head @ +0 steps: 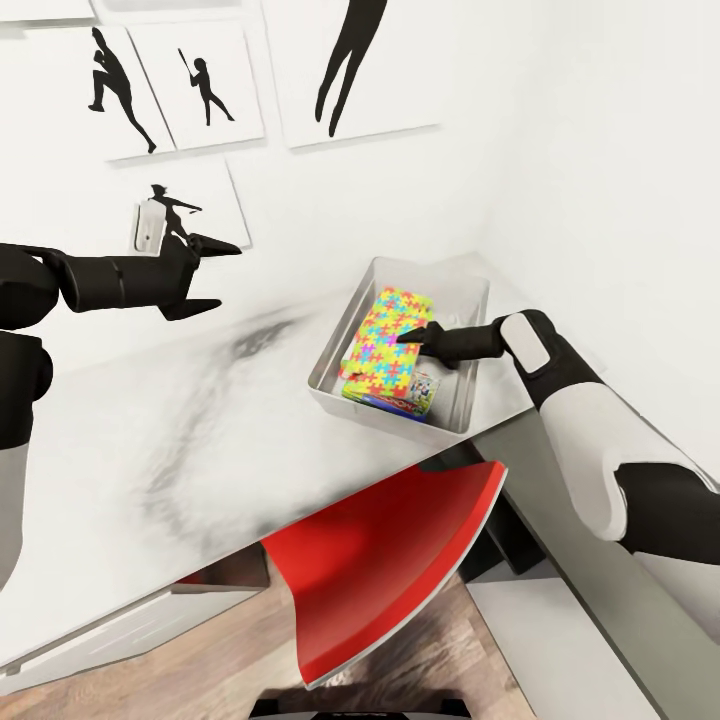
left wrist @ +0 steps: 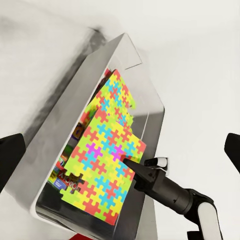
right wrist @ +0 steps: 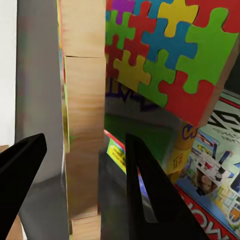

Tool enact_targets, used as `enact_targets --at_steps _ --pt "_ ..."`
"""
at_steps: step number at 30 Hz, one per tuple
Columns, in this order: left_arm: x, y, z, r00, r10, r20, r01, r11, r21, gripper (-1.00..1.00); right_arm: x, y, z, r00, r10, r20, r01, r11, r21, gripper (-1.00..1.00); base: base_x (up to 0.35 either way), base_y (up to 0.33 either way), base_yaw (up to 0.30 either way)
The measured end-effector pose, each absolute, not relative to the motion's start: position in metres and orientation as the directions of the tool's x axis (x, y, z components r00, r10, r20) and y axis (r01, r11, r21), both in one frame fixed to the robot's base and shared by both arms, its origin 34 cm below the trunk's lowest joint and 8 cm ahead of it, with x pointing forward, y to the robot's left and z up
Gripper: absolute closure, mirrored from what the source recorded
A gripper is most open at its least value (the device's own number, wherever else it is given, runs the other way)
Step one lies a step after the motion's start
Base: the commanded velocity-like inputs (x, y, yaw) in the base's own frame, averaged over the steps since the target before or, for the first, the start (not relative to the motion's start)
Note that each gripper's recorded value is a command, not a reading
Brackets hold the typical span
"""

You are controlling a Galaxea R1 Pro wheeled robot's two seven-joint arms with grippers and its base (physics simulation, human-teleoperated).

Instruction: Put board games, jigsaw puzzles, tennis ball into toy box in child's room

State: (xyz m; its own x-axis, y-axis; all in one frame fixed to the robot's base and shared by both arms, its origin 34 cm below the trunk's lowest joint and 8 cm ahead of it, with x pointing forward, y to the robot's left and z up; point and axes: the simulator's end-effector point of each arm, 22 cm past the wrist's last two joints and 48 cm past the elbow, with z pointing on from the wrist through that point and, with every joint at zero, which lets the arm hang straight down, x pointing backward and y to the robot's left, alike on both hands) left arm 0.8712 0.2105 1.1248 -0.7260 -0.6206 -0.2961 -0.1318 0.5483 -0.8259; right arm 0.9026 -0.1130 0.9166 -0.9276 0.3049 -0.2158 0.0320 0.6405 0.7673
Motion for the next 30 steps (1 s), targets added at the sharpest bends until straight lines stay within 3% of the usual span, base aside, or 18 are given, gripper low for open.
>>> enact_targets --at_steps 4,5,30 --pt "0.8712 0.2109 1.1248 -0.726 -0.621 -0.297 -0.132 0.549 -0.825 -1.00 0.9027 -0.1122 0.9171 -0.928 0.304 -0.216 0.031 0.640 0.768 1.00 0.000 0.000 0.000" --pt "0.8712 0.2110 1.1248 -0.726 -0.621 -0.297 -0.132 0.549 -0.825 -1.00 0.9028 -0.1123 0.9172 -0.928 0.305 -0.216 0.031 0.640 0.768 -1.00 0.000 0.000 0.000" --pt "0.8709 0.2101 1.1254 -0.727 -0.619 -0.297 -0.129 0.548 -0.826 -1.00 0.9082 -0.1140 0.9238 -0.923 0.305 -0.236 0.018 0.647 0.763 -1.00 0.000 0.000 0.000"
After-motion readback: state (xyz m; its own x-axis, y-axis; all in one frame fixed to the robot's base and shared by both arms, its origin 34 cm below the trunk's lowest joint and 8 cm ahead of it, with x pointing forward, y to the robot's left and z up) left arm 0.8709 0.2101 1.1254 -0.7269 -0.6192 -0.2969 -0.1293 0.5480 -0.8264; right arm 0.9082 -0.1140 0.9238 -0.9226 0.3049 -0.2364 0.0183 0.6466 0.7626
